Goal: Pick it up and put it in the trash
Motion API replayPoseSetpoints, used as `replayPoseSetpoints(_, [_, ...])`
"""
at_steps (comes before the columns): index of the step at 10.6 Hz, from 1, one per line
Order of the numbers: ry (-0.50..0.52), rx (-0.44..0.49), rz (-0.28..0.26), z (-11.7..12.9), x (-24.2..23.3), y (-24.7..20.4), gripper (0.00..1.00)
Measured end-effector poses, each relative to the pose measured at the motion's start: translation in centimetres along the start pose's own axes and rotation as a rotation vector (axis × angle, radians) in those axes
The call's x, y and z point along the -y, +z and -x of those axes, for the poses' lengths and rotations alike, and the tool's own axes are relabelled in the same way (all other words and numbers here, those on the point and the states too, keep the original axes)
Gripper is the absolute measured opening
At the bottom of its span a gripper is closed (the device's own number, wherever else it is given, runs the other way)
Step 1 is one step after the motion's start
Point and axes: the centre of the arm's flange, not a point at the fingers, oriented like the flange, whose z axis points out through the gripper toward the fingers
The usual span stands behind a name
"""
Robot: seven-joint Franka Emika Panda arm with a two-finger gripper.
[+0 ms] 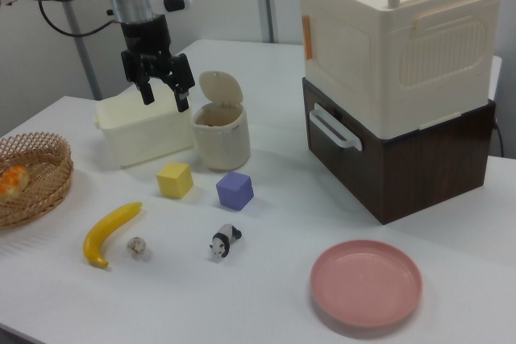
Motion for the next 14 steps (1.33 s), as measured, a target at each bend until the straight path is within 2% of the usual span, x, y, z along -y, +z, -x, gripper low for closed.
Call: replayPoseSetpoints(14, [-0.004,0.014,0.001,-0.02,0.22,0.67,1.0])
